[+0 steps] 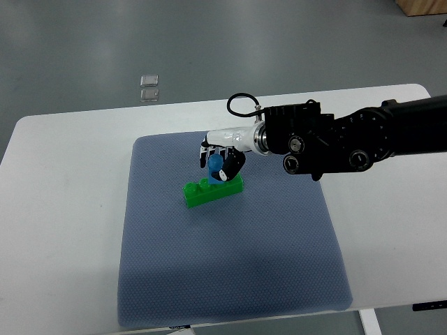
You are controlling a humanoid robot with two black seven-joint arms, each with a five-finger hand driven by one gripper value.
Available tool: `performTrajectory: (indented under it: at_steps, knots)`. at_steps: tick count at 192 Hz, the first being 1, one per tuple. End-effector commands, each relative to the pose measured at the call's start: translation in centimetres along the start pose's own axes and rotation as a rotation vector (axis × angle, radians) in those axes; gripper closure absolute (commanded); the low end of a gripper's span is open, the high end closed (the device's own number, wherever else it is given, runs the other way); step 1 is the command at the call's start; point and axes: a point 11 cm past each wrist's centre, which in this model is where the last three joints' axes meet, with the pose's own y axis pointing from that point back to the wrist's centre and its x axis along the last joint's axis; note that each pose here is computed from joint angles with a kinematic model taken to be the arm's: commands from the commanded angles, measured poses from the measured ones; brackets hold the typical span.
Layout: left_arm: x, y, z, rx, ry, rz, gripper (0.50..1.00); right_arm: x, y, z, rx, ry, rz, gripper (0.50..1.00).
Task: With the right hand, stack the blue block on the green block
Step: 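Carry the blue block over the green block and lower it, then press the blue block onto the green block's studs with the right hand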
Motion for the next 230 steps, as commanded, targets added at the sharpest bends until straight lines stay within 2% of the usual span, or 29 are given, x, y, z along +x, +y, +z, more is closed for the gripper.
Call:
performTrajectory:
  at_steps: [1, 230]
  knots:
    - [0.00, 0.00, 0.00, 0.000, 0.000, 0.000, 0.500, 0.08, 0.01, 0.08, -0.001, 0.000, 0.002, 0.908]
    - [0.10, 0.00, 0.00, 0.000, 0.001, 0.003, 0.500, -0.33, -0.22, -0.24, 0.070, 0.113, 0.000, 0.906]
